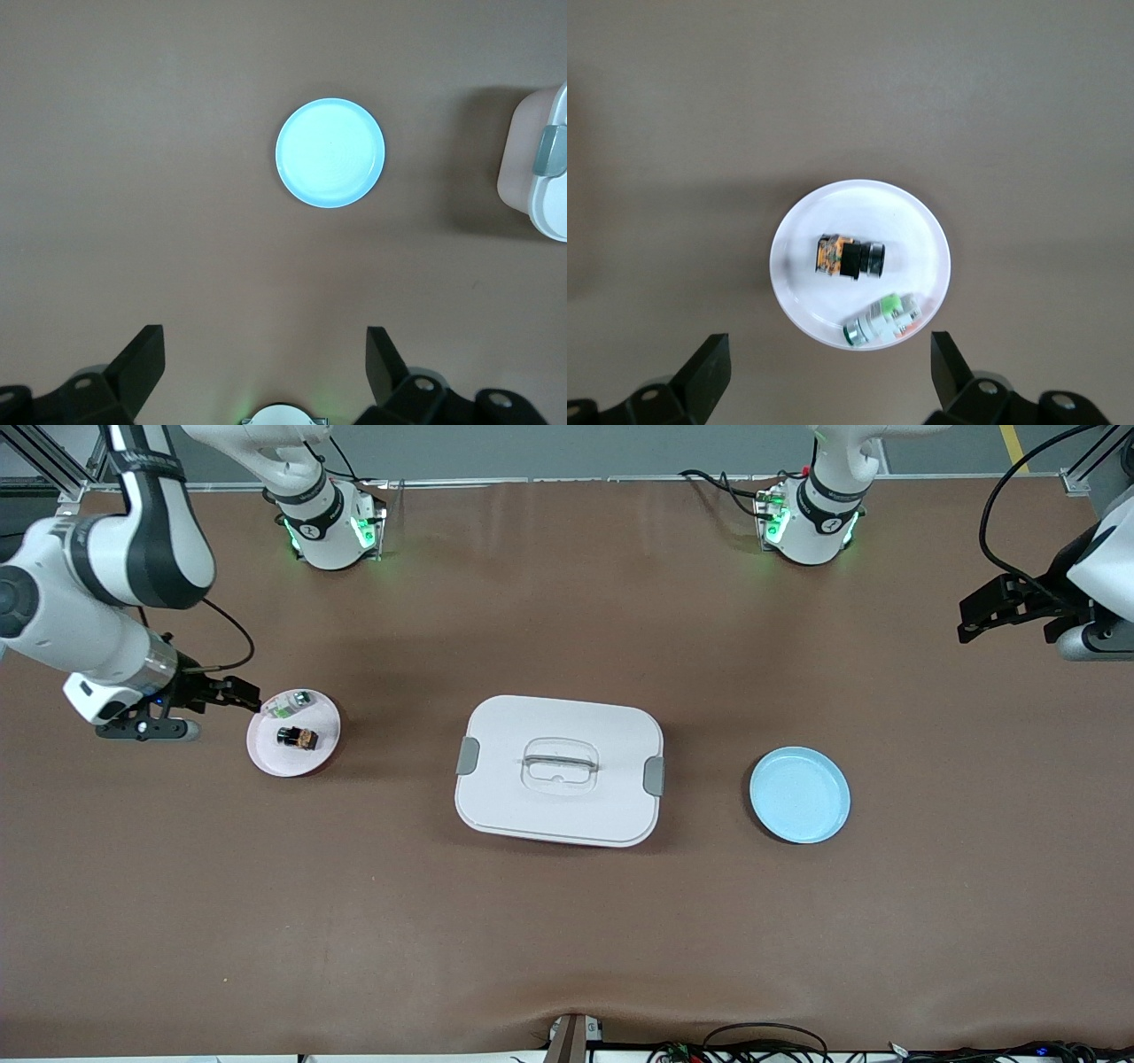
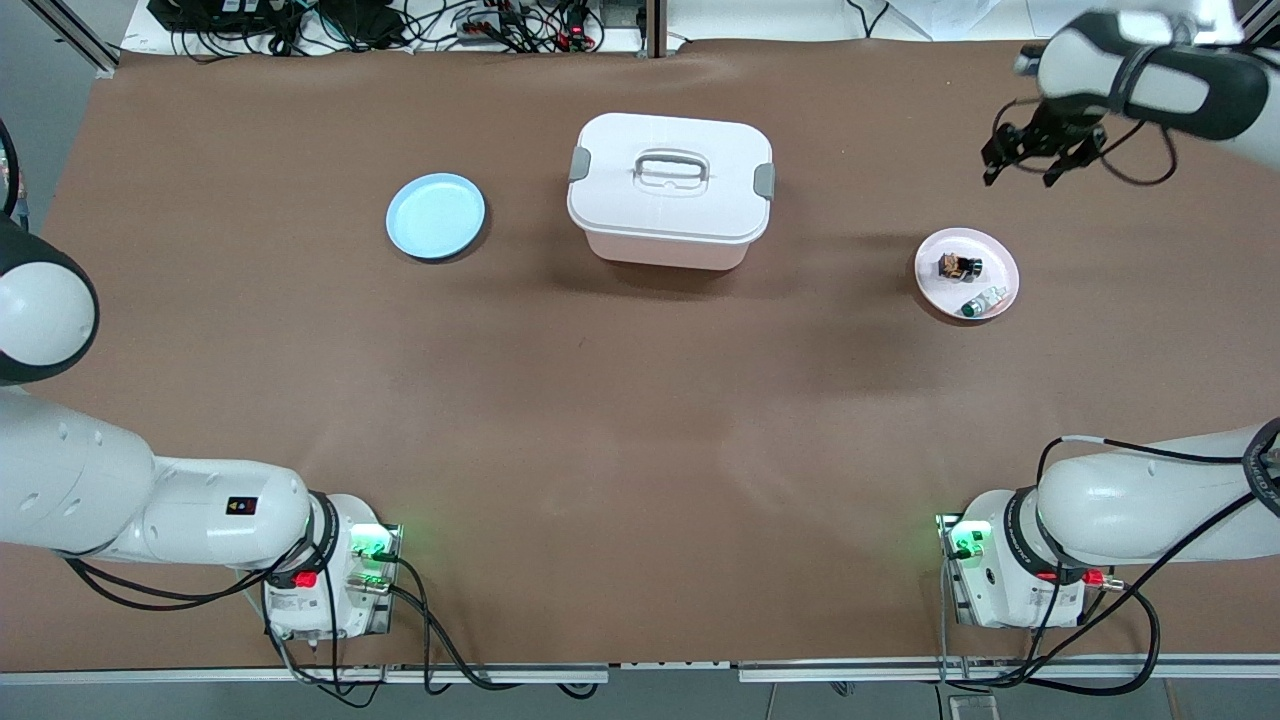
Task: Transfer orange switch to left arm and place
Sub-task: 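Move the right gripper over the white plate toward the orange switch, then lower the right gripper and grasp the orange switch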
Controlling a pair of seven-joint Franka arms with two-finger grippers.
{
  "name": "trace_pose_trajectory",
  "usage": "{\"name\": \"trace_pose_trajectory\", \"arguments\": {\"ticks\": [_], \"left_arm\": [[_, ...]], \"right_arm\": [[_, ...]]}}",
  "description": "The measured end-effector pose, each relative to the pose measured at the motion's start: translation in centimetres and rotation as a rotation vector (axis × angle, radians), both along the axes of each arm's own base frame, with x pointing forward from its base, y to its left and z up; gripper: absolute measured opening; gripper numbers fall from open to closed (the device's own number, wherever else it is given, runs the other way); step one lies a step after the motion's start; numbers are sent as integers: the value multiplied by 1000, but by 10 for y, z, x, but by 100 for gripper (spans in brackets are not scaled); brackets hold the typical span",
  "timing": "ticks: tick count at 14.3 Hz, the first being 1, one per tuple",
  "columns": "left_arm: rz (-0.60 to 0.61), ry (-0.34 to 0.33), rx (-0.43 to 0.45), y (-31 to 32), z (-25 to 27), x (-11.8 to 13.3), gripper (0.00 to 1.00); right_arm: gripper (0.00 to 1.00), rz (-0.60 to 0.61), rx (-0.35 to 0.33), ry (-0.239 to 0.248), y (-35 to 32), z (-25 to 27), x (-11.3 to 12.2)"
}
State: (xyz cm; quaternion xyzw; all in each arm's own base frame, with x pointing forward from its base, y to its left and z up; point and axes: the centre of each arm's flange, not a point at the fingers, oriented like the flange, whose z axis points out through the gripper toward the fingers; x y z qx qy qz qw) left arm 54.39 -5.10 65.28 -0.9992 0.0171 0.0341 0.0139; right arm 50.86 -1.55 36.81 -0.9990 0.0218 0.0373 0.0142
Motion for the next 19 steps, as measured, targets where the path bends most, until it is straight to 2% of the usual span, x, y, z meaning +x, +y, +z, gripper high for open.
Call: {"name": "trace_pose_trajectory", "arguments": {"ticks": [2, 7, 14, 19], "left_arm": [[0, 1, 0, 0, -1, 0, 100], [-1, 1, 0, -1, -1, 1, 100], [-1, 6, 0, -1, -3, 2, 100], [-1, 10, 0, -1, -6, 3, 100]], "right_arm": [[100, -20, -4, -12, 0, -27, -4], [100, -44, -11, -30, -2, -80, 9], [100, -50, -22, 26, 4, -126, 8], [100, 24, -78, 67, 4, -148, 3]]}}
